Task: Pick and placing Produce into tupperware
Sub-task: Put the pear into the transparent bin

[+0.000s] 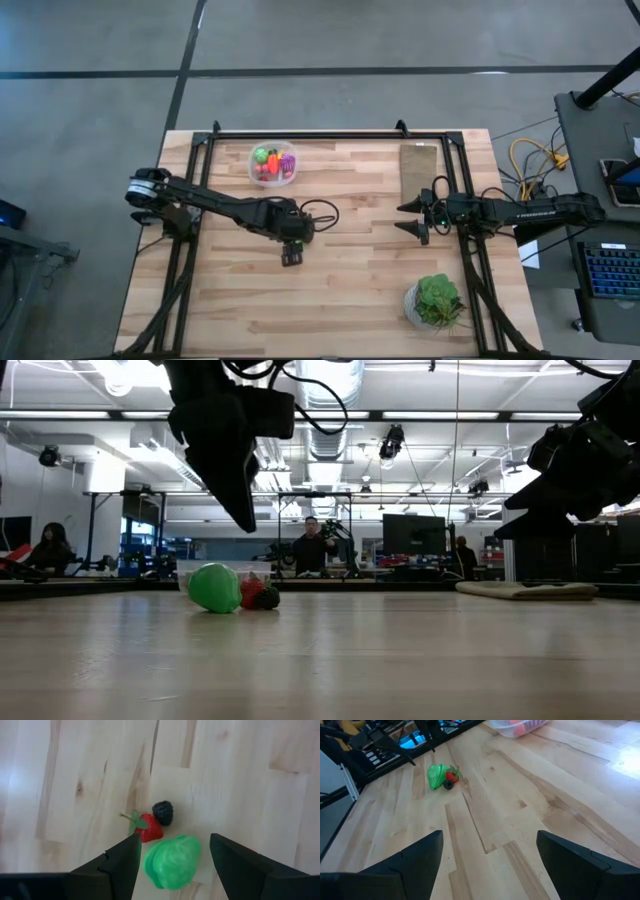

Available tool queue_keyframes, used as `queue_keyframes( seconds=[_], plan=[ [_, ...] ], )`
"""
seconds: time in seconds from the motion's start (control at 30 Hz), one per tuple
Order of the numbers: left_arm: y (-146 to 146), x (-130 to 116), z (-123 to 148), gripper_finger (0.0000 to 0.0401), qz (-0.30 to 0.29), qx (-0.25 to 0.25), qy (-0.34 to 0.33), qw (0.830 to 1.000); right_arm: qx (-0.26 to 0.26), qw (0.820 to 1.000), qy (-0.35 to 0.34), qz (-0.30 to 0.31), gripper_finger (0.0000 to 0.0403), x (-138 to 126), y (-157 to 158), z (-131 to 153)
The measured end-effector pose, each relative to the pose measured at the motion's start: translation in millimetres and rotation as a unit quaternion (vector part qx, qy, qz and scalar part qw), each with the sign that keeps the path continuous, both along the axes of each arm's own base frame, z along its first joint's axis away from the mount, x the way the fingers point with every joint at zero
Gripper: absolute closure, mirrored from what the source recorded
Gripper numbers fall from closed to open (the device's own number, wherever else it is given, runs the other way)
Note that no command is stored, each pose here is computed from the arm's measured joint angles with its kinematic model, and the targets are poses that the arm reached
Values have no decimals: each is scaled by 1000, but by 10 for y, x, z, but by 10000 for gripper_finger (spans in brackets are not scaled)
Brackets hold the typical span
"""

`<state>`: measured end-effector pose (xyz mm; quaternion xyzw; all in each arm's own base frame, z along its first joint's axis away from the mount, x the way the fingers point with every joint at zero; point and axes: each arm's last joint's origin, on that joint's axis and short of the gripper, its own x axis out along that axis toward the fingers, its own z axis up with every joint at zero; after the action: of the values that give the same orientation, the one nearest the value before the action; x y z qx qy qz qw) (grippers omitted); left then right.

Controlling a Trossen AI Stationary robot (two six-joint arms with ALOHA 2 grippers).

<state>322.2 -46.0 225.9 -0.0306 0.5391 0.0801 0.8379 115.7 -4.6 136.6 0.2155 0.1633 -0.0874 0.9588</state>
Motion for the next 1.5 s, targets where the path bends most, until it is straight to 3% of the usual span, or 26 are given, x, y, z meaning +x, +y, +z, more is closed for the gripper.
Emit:
queue_keyframes(
  seconds=[0.3,0.6,0.77,0.9,1.37,1.5],
  plan=[
    [-2,9,81,175,-2,-8,-18,1000,0,1000,0,0,90,0,0,0],
    [16,-39,401,119,2,2,-69,998,0,1000,0,0,90,0,0,0],
    [-93,-92,294,111,-59,-17,-40,997,0,1000,0,0,90,0,0,0],
    [-119,-112,189,111,-129,13,-18,991,0,1000,0,0,90,0,0,0],
    [-32,-164,-166,111,-102,9,24,994,0,1000,0,0,90,0,0,0],
    [39,-163,-300,111,-66,8,47,997,0,1000,0,0,90,0,0,-1]
  ],
)
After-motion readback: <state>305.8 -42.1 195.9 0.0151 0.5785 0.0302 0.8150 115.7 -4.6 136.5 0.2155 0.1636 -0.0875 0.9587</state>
